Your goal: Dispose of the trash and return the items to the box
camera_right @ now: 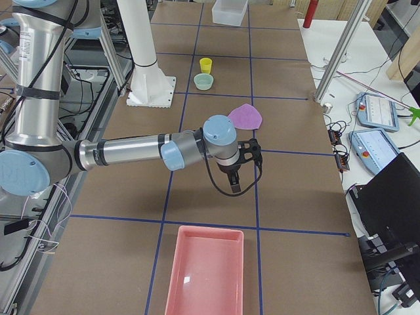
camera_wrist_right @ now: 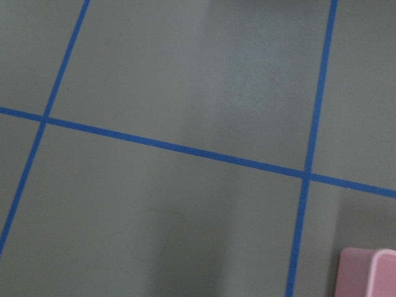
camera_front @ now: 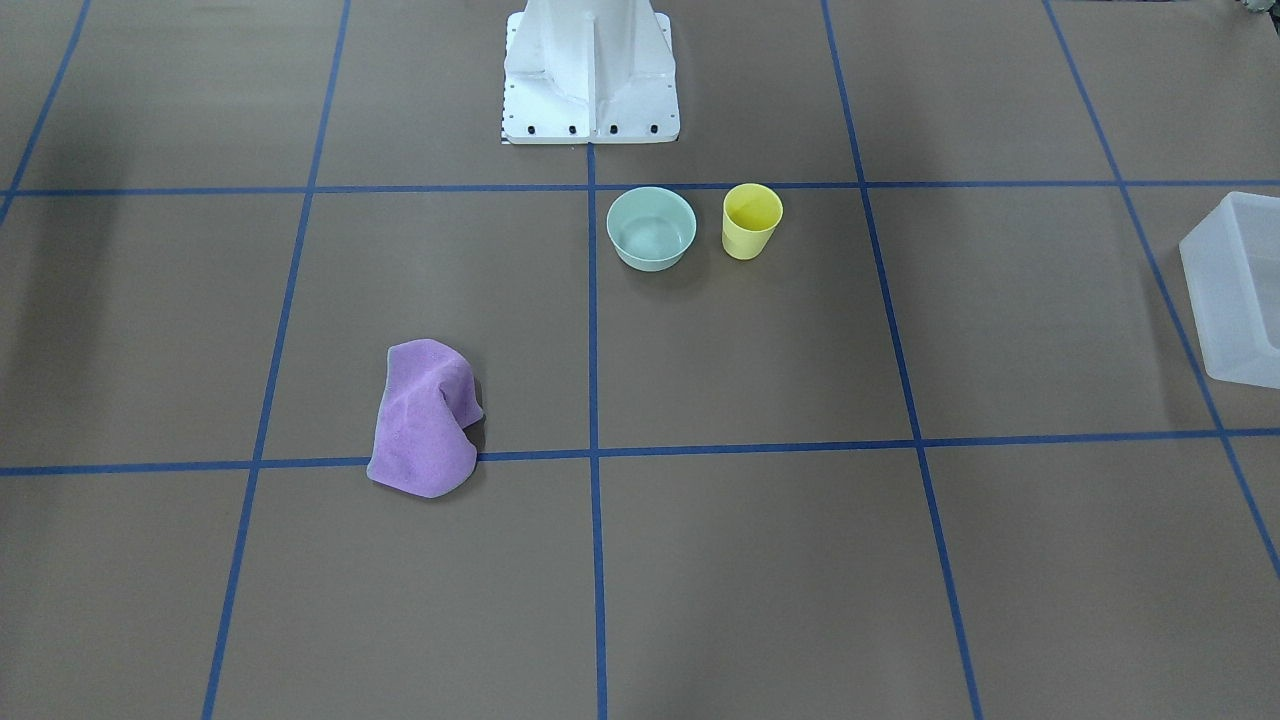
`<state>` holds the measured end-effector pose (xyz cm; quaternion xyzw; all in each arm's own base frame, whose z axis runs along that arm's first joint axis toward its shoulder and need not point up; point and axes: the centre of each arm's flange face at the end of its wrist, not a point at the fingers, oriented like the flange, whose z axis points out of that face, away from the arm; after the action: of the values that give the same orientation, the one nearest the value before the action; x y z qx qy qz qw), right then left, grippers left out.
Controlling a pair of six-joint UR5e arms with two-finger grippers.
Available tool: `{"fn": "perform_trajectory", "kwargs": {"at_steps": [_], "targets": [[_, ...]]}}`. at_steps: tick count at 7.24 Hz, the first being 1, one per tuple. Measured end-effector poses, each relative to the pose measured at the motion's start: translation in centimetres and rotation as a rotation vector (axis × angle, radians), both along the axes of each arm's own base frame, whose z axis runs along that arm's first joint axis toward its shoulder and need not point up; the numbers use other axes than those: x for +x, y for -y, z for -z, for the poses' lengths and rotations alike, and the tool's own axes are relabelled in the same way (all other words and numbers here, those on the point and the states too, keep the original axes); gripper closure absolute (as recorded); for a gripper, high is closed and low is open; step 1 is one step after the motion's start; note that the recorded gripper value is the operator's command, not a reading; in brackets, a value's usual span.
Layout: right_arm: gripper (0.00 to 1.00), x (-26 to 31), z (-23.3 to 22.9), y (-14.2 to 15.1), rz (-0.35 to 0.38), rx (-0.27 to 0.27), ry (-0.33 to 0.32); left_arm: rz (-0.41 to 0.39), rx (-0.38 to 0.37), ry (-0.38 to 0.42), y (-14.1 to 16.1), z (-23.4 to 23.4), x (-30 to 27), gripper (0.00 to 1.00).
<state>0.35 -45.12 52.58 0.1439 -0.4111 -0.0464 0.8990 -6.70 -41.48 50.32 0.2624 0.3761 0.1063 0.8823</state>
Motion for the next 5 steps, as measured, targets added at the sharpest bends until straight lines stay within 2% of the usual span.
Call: {"fn": "perform_trajectory", "kwargs": {"at_steps": [1, 3, 5], "targets": [[0.00, -4.3, 2.7, 0.9, -0.021, -0.011, -0.025, -0.064, -0.007, -0.057, 0.6, 1.2, 3.0, 0.01], [0.00, -11.9, 8.1, 0.8, -0.075, -0.045, -0.021, -0.124, -0.123, -0.156, 0.9, 4.5, 10.8, 0.01], [0.00, -15.4, 11.5, -0.6, -0.115, -0.083, 0.019, -0.073, -0.281, -0.141, -1.1, 8.0, 21.3, 0.01]]}}
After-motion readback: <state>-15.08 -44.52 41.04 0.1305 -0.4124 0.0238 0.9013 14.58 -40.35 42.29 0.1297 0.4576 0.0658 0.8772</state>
